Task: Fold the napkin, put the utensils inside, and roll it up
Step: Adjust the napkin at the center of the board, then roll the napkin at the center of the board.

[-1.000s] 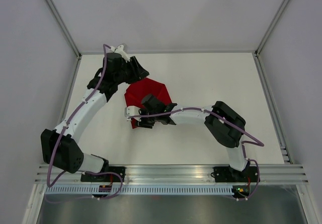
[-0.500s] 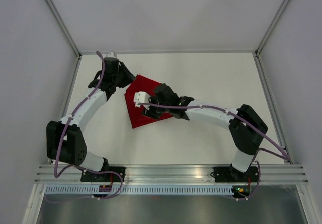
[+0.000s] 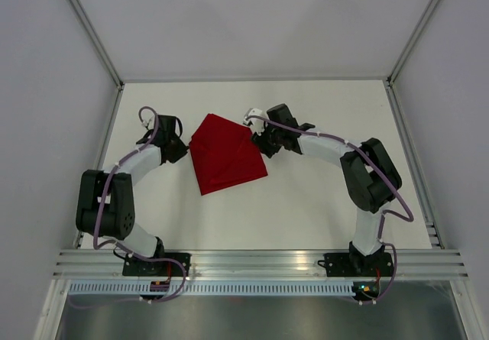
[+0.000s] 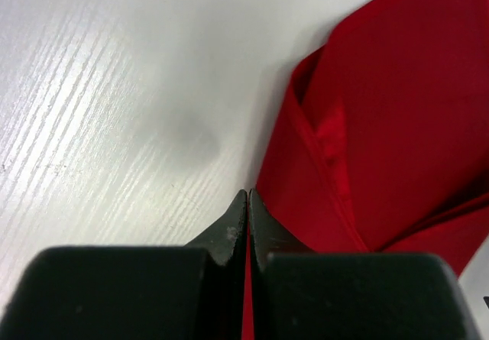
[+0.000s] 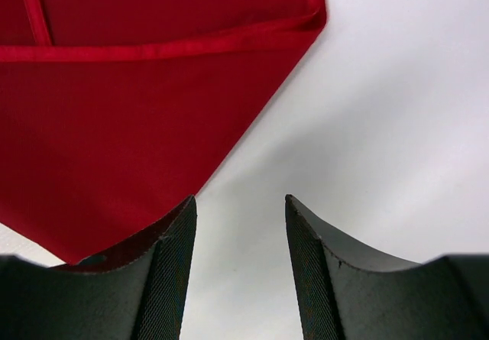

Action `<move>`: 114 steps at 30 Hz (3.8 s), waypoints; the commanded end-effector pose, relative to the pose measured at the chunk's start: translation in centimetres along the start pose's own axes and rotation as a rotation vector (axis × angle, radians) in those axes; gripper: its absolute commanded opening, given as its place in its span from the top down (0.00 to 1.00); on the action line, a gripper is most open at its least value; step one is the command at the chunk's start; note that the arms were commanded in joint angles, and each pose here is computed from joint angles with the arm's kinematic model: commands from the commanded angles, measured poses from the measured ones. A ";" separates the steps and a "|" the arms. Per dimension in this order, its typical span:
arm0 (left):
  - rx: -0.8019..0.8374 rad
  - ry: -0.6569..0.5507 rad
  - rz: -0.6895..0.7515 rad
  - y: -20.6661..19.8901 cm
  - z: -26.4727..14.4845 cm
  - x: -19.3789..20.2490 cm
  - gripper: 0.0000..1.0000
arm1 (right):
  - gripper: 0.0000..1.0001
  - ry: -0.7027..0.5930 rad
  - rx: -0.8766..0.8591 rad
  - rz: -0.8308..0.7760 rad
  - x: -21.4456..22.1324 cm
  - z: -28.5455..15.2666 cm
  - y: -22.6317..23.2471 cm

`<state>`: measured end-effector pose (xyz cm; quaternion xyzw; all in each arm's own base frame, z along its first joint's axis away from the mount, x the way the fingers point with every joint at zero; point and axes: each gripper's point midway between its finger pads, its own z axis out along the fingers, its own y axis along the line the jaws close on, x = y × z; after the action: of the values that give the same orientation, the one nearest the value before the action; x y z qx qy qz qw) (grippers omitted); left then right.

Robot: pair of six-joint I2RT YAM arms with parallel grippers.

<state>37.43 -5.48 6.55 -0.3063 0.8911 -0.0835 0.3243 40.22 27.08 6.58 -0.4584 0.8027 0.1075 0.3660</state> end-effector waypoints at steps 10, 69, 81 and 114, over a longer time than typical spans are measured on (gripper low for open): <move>-0.070 0.096 -0.018 1.1 4.8 2.5 0.98 | 0.44 0.061 -0.043 0.079 2.0 2.4 0.3; 0.117 0.314 0.296 -6.4 8.1 2.8 0.84 | 0.46 0.058 -0.114 0.177 -1.6 4.4 1.9; 0.209 0.153 0.258 -7.5 4.1 -3.9 0.44 | 0.43 -0.044 -0.043 0.146 -6.1 -0.6 -0.4; 0.595 -0.220 0.329 -12.0 -14.3 -9.2 0.41 | 0.35 -0.063 -0.276 -0.374 -2.3 0.8 15.5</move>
<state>40.79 -9.70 25.58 -0.0892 0.8312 -0.2459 0.4907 28.43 35.83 4.21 -0.6319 0.6907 0.1501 0.3181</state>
